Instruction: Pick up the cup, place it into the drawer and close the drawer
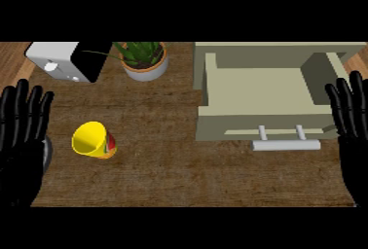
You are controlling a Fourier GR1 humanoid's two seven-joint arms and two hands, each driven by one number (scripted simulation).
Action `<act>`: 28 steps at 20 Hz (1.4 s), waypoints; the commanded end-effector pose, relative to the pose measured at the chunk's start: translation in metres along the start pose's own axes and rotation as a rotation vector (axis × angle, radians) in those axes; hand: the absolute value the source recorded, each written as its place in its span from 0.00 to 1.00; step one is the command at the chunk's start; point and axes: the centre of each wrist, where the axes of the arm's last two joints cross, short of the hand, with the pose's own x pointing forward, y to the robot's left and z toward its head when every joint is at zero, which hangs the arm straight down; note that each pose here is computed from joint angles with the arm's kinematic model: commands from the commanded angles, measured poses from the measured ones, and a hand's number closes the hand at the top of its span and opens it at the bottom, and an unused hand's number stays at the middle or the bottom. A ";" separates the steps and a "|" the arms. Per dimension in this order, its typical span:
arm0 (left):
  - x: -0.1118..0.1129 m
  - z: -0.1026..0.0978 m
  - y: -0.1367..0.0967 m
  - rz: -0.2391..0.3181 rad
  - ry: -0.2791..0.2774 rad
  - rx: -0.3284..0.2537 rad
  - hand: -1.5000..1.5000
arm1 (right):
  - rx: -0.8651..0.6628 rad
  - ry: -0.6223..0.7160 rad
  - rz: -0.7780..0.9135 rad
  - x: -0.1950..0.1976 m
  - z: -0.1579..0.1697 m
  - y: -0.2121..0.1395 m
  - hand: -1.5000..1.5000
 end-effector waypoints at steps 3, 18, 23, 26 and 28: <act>-0.003 -0.015 0.027 0.092 0.000 -0.290 0.00 | -0.007 0.009 0.003 -0.005 -0.013 -0.004 0.00; -0.092 -0.040 0.114 0.314 0.306 -0.383 0.00 | 0.151 0.150 -0.075 -0.028 -0.036 0.012 0.00; -0.131 -0.032 0.110 0.282 0.361 -0.378 0.00 | 0.158 0.121 -0.071 -0.032 -0.032 -0.002 0.00; -0.142 -0.027 0.114 0.263 0.389 -0.369 0.00 | 0.125 0.114 -0.053 -0.031 -0.053 0.004 0.00; -0.153 -0.015 0.128 0.255 0.399 -0.343 0.00 | 0.148 0.122 -0.058 -0.037 -0.034 -0.007 0.00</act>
